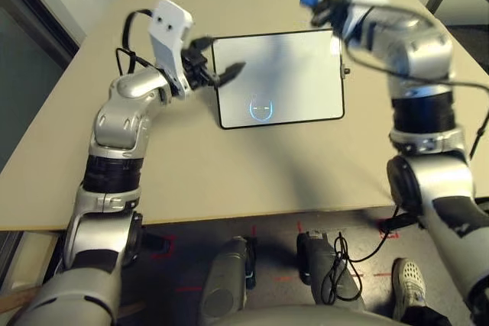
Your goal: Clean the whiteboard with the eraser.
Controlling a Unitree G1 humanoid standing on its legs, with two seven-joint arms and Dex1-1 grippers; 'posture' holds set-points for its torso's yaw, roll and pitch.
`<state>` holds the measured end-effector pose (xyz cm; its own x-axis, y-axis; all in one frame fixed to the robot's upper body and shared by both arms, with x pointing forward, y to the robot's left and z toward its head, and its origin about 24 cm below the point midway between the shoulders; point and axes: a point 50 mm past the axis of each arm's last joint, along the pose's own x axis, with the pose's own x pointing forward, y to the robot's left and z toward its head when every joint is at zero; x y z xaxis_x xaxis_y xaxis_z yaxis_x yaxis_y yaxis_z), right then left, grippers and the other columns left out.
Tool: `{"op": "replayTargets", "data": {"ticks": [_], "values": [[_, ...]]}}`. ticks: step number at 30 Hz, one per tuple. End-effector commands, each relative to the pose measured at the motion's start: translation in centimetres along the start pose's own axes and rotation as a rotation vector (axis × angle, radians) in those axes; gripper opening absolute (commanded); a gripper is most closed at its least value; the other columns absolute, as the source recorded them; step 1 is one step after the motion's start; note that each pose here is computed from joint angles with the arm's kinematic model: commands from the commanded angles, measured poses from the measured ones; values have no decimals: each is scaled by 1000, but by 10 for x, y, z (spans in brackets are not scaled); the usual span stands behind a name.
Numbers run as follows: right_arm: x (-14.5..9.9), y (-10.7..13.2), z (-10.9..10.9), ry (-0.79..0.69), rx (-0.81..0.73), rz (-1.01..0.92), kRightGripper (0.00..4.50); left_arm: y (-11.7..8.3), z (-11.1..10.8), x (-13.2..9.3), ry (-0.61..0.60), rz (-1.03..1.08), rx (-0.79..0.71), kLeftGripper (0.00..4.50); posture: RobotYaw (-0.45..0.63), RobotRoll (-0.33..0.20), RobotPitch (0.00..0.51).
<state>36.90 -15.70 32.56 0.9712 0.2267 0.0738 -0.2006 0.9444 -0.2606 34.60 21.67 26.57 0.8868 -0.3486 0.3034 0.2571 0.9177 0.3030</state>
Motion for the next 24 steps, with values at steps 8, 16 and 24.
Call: {"op": "replayTargets", "data": {"ticks": [8, 16, 24], "values": [[-14, -32, -123, 374, 180, -166, 278, 59, -48, -35, 84, 389, 34, 4500, 31, 0, 160], [-19, -18, -165, 531, 196, -136, 277, 45, -99, -55, 229, 417, -66, 4500, 29, 0, 167], [-18, -9, -182, 585, 209, -109, 276, 31, -108, -54, 254, 386, -112, 4500, 38, 0, 170]]}}
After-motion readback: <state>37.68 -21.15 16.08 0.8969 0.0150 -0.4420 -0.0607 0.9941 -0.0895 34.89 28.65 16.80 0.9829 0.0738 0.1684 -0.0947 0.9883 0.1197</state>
